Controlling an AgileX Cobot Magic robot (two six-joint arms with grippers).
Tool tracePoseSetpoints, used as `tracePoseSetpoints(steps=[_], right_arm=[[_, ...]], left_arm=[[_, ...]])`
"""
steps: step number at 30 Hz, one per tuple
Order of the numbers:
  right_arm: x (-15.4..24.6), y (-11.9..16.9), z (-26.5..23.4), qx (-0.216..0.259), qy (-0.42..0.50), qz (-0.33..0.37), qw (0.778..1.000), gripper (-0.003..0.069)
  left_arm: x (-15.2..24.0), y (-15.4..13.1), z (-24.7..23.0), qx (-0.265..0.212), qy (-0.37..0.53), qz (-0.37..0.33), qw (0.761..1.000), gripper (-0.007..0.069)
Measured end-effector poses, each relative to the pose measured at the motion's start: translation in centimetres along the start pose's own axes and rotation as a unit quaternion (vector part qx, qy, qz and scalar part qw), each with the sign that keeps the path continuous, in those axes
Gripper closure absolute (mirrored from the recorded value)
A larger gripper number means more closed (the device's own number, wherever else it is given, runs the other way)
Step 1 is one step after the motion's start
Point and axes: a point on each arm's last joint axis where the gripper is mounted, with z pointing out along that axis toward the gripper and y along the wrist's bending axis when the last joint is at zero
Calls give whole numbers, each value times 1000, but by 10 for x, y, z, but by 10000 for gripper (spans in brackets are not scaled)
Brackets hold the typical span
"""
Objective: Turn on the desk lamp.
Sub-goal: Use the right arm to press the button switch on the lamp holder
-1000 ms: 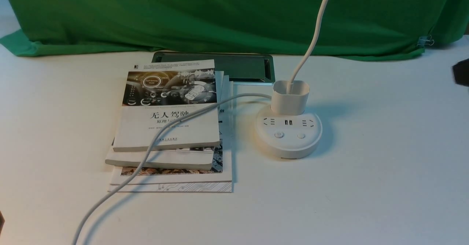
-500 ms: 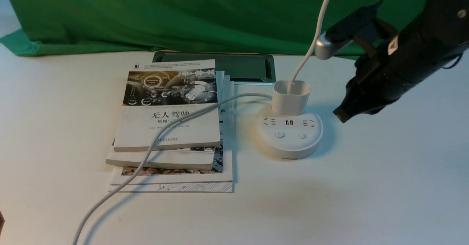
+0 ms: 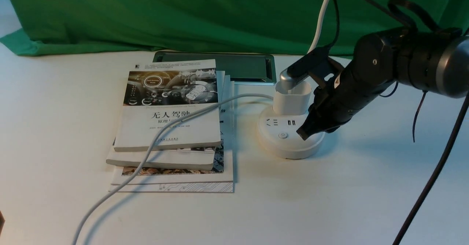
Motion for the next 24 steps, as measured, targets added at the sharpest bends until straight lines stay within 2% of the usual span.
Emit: tracePoseSetpoints(steps=[24], right_arm=[[8,2,28,2,-8,16,1000,585]], left_arm=[[0,0,0,0,0,0,1000,604]])
